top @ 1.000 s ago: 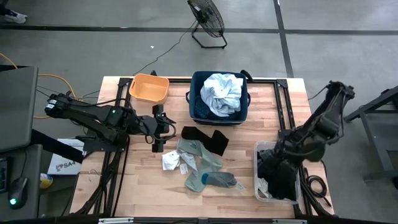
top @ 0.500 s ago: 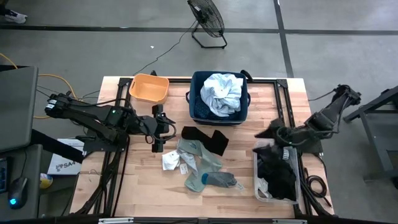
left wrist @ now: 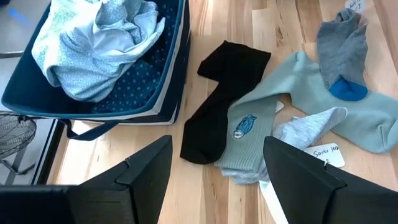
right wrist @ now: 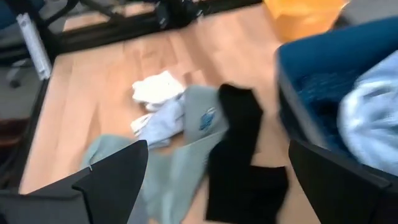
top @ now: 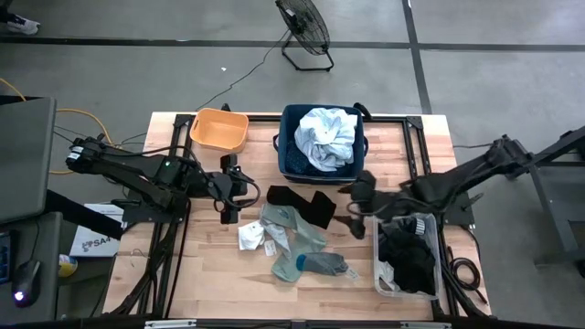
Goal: Pick & Place Cloths
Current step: Put the gray sock into the yellow bin
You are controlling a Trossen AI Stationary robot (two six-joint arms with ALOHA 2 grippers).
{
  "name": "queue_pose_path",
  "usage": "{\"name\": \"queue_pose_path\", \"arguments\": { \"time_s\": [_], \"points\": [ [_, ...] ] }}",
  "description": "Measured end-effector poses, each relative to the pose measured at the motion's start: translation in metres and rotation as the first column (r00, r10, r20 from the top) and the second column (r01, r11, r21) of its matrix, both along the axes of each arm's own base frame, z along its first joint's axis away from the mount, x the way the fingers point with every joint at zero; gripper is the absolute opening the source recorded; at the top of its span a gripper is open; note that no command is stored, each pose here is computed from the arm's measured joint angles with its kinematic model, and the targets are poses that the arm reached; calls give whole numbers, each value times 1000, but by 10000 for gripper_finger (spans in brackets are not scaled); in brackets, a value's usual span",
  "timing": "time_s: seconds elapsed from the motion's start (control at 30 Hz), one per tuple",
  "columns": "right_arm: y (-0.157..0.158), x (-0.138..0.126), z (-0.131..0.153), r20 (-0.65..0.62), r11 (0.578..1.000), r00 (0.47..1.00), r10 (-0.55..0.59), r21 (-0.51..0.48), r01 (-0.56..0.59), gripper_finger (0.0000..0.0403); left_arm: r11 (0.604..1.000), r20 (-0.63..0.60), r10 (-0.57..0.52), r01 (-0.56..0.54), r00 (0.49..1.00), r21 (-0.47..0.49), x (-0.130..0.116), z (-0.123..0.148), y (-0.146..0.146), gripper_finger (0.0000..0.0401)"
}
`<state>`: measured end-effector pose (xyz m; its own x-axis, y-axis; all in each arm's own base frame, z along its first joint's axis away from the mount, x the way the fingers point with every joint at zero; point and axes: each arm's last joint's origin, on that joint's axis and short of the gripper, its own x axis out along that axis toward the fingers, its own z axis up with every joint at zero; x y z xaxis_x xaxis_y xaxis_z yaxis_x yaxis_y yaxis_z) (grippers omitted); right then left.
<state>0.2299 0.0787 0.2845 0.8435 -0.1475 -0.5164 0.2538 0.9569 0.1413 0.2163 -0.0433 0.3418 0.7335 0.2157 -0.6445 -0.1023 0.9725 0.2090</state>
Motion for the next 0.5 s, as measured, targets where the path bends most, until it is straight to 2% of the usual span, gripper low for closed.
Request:
{"name": "queue_pose_path", "arguments": {
  "time_s": [0.13, 0.27, 0.37, 0.5],
  "points": [
    [4, 19, -15, -46, 988, 992, 117, 107, -112, 382, 1000, -2, 0, 0, 1000, 0, 0, 0, 0, 248],
    [13, 35, -27, -38, 962, 975, 217, 180, -207, 382, 1000, -2, 0, 0, 1000, 0, 0, 0, 0, 248],
    [18, 46, -36, -29, 951, 963, 269, 166, -260, 382, 1000, -1, 0, 0, 1000, 0, 0, 0, 0, 248],
    [21, 54, -52, -86, 951, 952, 294, 126, -282, 382, 1000, -1, 0, 0, 1000, 0, 0, 0, 0, 248]
  ]
}}
